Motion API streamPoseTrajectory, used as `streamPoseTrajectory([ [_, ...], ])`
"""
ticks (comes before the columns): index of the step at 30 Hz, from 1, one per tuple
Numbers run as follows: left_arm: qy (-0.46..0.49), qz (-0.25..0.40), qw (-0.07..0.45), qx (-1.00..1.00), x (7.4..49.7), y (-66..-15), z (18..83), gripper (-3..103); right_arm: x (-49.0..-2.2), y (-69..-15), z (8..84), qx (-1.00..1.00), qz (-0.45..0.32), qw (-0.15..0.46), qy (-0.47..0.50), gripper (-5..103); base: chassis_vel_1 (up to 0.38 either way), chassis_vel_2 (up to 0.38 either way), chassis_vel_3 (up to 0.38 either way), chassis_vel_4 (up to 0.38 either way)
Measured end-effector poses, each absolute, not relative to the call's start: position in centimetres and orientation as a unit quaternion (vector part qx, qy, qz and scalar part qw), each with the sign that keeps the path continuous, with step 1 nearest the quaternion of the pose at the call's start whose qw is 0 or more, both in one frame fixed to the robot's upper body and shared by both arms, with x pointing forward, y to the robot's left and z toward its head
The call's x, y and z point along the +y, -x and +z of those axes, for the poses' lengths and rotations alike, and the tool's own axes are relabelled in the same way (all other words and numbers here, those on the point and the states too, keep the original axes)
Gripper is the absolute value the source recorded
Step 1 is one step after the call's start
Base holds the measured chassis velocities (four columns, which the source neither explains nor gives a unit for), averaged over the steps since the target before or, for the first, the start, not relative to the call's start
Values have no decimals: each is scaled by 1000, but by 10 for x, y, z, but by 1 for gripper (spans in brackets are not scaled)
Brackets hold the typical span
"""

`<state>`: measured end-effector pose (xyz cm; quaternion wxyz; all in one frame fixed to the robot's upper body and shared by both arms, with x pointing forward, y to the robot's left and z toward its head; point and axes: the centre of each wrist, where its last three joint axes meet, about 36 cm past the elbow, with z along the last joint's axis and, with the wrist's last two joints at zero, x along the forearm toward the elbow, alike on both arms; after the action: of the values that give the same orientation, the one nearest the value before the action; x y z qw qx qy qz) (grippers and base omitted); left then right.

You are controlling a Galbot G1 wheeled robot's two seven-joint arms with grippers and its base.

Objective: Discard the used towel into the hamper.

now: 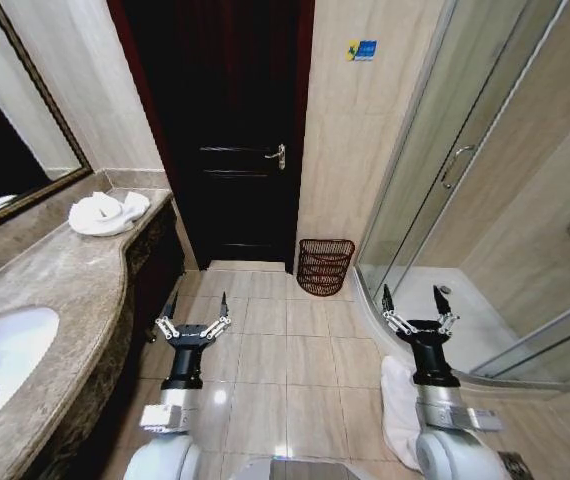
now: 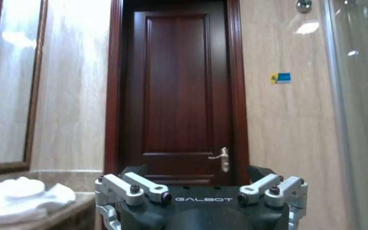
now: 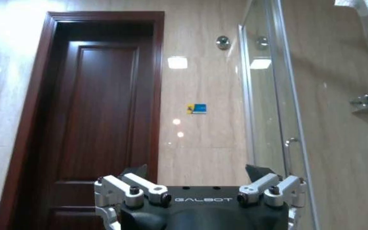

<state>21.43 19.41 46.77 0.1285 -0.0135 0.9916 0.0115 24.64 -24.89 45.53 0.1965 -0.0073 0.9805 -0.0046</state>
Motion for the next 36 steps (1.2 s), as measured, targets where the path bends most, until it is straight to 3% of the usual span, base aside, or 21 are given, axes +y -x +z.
streamPoseTrajectory([
  [36, 18, 0, 125, 992, 186, -218, 464, 100, -245, -249, 456, 979, -3, 201, 32, 100, -6, 4, 6, -6],
])
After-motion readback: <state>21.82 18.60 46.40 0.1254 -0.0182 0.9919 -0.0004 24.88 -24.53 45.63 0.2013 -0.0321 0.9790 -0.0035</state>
